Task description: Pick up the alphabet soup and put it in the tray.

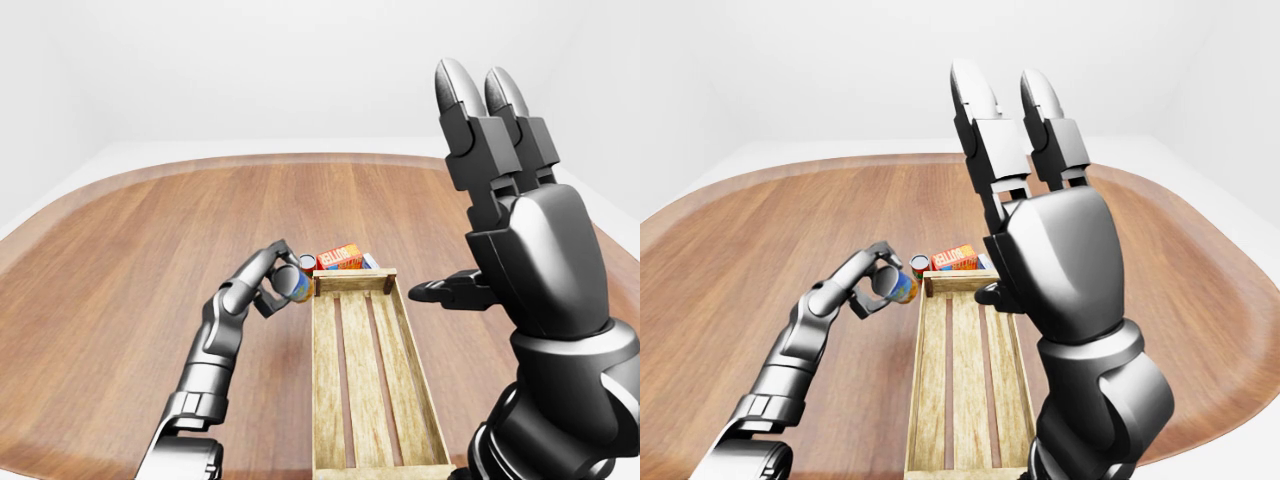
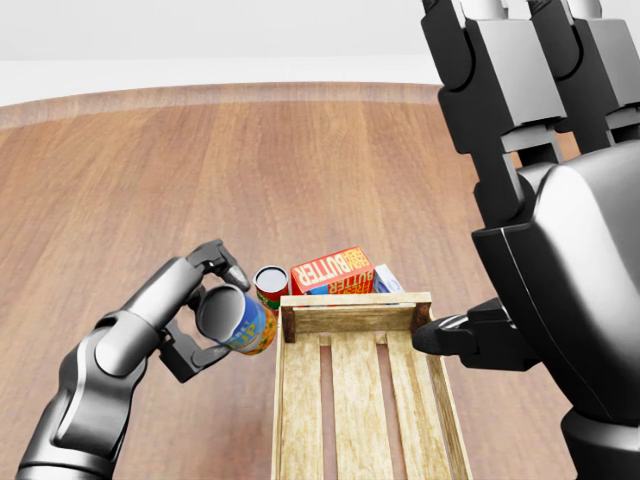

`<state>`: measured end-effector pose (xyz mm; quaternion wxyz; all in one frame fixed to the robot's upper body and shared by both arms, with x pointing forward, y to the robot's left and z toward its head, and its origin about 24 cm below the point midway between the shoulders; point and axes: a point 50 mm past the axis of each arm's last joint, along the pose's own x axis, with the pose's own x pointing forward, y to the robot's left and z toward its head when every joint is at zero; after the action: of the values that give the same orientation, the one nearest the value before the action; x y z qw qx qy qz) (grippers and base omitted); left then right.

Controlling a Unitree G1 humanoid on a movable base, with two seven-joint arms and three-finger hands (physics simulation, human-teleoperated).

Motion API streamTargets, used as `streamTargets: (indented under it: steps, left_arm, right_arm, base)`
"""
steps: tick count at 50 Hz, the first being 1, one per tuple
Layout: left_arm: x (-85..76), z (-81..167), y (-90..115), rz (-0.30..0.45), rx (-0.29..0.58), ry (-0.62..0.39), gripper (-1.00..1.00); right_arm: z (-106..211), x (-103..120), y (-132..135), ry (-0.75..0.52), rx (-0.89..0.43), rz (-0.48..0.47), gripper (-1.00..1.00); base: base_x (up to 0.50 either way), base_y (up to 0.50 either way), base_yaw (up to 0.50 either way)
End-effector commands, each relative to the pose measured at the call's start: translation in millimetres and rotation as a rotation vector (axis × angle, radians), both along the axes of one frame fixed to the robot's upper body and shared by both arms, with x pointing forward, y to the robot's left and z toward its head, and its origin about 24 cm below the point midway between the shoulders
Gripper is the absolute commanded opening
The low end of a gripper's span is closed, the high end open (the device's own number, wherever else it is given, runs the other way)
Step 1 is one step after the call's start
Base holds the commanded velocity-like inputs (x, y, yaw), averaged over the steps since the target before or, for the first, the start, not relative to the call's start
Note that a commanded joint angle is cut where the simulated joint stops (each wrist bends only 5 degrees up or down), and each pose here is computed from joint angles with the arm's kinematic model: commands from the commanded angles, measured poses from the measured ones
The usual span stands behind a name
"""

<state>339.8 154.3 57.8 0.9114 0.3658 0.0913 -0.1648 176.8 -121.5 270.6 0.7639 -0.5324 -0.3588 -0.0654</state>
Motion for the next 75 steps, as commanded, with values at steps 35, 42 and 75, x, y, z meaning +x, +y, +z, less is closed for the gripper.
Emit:
streamTargets:
  steps: [35,42,75]
  left_arm:
    - [-32.9,80.7,-64.5,-0.333,0.006,-0.266,-1.0]
    - [-33.6,74.7,-67.6,-0.337,0.012,-0.244,-1.0]
    - [-48.6,60.9,-101.9,-0.44,0.074,-0.184,-1.0]
  right_arm:
    - [4.4,-5.2,-2.4,-0.011,-0.03,-0.038,1.0]
    - [6.2,-6.7,-3.1,-0.016,-0.041,-0.052,1.0]
    - [11.3,-10.2,-8.1,-0.052,-0.017,-0.094,1.0]
  base:
    - [0.0,0.0,0.0]
    - [0.0,0.0,0.0]
    - [0.0,0.0,0.0]
